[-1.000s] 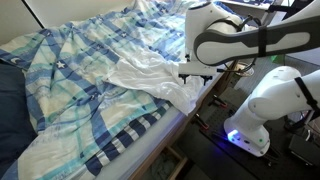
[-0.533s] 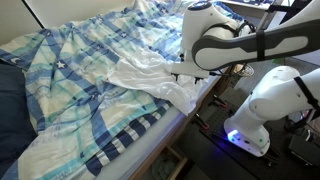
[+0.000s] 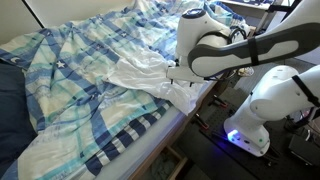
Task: Fold the white t-sheet on the bed
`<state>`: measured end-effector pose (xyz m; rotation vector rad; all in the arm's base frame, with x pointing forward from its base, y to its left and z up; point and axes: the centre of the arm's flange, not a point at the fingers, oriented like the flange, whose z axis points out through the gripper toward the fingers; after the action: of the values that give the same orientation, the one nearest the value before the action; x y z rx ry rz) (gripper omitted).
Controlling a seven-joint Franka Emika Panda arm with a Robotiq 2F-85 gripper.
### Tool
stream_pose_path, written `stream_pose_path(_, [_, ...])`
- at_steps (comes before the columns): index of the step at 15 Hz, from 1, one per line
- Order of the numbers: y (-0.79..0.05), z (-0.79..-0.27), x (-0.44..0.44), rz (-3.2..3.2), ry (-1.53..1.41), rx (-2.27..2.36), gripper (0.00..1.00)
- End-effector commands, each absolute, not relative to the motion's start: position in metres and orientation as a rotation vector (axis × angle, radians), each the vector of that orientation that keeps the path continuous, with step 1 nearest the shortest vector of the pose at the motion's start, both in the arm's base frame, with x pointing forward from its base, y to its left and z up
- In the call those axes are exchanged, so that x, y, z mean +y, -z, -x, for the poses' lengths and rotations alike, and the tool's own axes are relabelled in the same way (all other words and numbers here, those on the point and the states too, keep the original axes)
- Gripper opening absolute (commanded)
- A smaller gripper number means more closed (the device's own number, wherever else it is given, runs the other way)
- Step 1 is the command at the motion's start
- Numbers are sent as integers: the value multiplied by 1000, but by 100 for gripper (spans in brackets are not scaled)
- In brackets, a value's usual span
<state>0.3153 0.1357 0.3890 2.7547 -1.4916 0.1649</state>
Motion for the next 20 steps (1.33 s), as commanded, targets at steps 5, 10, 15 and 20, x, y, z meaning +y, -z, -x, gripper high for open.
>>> stream_pose_path(5, [-342, -305, 130, -2782, -278, -1547, 95])
stream_pose_path(10, [-334, -313, 136, -2823, -329, -1526, 53])
stream_pose_path(15, [-337, -315, 138, -2845, -354, -1504, 16])
stream_pose_path(20, [-360, -311, 145, -2886, -391, -1492, 1])
